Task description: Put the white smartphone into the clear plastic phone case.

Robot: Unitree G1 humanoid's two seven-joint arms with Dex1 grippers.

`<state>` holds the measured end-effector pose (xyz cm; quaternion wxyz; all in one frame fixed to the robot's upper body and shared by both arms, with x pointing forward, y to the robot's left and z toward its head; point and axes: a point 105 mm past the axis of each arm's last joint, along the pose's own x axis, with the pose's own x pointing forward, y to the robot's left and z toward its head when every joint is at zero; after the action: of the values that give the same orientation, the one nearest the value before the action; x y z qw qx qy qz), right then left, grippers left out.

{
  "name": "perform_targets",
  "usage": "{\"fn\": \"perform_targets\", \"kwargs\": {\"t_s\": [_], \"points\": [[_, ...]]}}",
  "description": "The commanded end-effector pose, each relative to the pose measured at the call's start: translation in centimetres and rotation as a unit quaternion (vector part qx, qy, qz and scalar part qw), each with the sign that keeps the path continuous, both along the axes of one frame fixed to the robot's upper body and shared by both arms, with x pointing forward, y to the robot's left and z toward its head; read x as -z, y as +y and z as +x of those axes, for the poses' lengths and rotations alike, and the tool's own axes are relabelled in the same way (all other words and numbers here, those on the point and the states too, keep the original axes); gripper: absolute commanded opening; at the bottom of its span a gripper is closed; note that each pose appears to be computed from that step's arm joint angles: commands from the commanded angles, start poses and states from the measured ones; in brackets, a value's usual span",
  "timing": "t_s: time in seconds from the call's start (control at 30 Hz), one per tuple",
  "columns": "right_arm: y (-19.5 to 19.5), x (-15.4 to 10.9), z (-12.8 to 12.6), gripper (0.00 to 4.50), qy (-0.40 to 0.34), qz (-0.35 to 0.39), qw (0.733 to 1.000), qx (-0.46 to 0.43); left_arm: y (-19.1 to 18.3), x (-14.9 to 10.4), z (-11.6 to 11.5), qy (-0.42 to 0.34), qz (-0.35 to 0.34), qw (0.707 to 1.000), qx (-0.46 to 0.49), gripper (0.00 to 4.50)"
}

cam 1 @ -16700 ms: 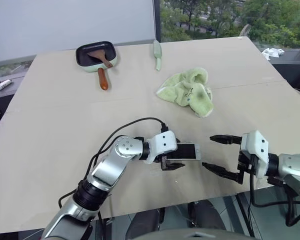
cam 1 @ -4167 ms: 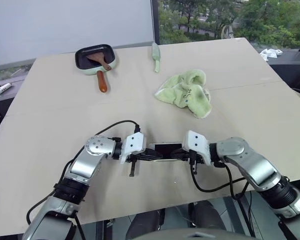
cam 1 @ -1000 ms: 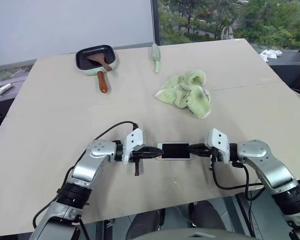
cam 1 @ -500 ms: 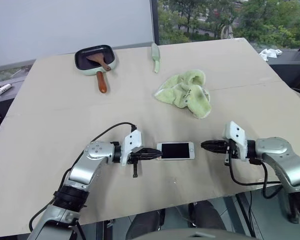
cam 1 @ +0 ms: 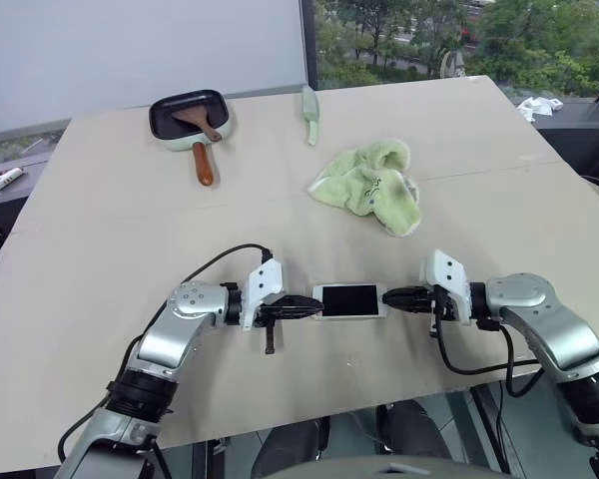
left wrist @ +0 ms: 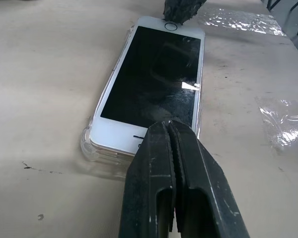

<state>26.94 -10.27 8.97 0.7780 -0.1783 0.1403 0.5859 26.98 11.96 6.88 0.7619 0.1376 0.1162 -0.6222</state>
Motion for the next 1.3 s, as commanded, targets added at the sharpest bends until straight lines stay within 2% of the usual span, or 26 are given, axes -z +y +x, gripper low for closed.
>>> {"fn": "perform_targets", "kwargs": {"t_s": [0.03,0.37,0.53,0.63,0.97,1.3], "points": [[1.0,-0.1,-0.1,0.00,-0.007,0.000,1.000,-0.018,0.7,2.0,-0.5,0.033,0.031,0.999,-0.010,0.06],[1.8,1.1,0.4,0.00,0.001,-0.007,1.000,-0.022,0.2,1.0,-0.3,0.021,0.007,1.000,-0.012,0.06],[1.3,-0.3,0.4,0.00,-0.003,0.023,1.000,-0.018,0.5,1.2,-0.3,0.024,0.012,1.000,-0.015,0.06],[0.2,-0.6,0.3,0.00,-0.006,0.014,1.000,-0.009,0.5,1.2,-0.3,0.023,0.011,1.000,-0.014,0.06],[-0.2,1.3,0.4,0.00,0.007,-0.018,1.000,0.006,0.4,1.3,-0.3,0.024,0.015,1.000,-0.009,0.06],[0.0,4.6,0.7,0.00,0.036,-0.051,0.998,0.010,0.8,1.2,-0.4,0.024,0.020,0.999,-0.012,0.06]]}}
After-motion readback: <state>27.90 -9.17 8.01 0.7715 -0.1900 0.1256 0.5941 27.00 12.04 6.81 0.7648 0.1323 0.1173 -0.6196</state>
